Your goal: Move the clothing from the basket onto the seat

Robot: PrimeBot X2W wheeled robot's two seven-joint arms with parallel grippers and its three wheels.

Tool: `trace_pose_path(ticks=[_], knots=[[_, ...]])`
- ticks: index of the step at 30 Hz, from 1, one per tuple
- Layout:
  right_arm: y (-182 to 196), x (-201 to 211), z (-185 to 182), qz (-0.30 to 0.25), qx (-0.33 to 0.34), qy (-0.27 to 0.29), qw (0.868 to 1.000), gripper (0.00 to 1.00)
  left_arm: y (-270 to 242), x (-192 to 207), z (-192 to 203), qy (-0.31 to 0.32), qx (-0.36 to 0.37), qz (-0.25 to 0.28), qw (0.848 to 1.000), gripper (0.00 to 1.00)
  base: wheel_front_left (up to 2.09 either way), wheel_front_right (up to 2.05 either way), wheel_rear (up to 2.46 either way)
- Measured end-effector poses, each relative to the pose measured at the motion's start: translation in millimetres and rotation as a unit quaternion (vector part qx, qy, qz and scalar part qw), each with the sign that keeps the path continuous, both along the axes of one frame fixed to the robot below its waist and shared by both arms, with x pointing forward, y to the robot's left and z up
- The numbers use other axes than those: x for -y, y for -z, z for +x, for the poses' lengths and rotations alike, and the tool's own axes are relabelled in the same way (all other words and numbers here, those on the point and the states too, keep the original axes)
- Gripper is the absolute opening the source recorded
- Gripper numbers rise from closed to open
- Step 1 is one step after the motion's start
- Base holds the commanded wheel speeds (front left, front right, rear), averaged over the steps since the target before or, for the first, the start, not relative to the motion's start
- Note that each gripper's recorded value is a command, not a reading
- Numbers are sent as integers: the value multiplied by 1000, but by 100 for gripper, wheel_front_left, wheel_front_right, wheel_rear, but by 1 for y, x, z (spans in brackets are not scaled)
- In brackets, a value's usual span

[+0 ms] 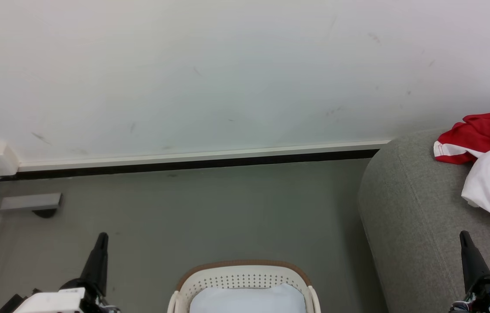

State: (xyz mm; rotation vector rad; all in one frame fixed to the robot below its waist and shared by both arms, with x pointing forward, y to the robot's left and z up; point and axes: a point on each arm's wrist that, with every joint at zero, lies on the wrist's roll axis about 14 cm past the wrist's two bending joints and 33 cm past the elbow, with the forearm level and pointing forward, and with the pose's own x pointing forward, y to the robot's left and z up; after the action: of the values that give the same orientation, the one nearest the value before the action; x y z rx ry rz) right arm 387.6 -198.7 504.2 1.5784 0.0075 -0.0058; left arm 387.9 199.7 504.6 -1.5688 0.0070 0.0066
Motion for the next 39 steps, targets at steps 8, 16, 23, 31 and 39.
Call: trace_pose_path(ticks=[8, 16, 23, 31, 39], knots=[[0, 0, 0, 0, 0, 0, 1000, 0, 0, 0, 0, 0, 0, 0, 1000, 0, 0, 0, 0], [0, 0, 0, 0, 0, 0, 1000, 0, 0, 0, 0, 0, 0, 0, 1000, 0, 0, 0, 0], [0, 0, 0, 0, 0, 0, 1000, 0, 0, 0, 0, 0, 0, 0, 1000, 0, 0, 0, 0], [0, 0, 0, 0, 0, 0, 1000, 0, 0, 0, 0, 0, 0, 0, 1000, 0, 0, 0, 0], [0, 0, 0, 0, 0, 0, 1000, 0, 0, 0, 0, 0, 0, 0, 1000, 0, 0, 0, 0]])
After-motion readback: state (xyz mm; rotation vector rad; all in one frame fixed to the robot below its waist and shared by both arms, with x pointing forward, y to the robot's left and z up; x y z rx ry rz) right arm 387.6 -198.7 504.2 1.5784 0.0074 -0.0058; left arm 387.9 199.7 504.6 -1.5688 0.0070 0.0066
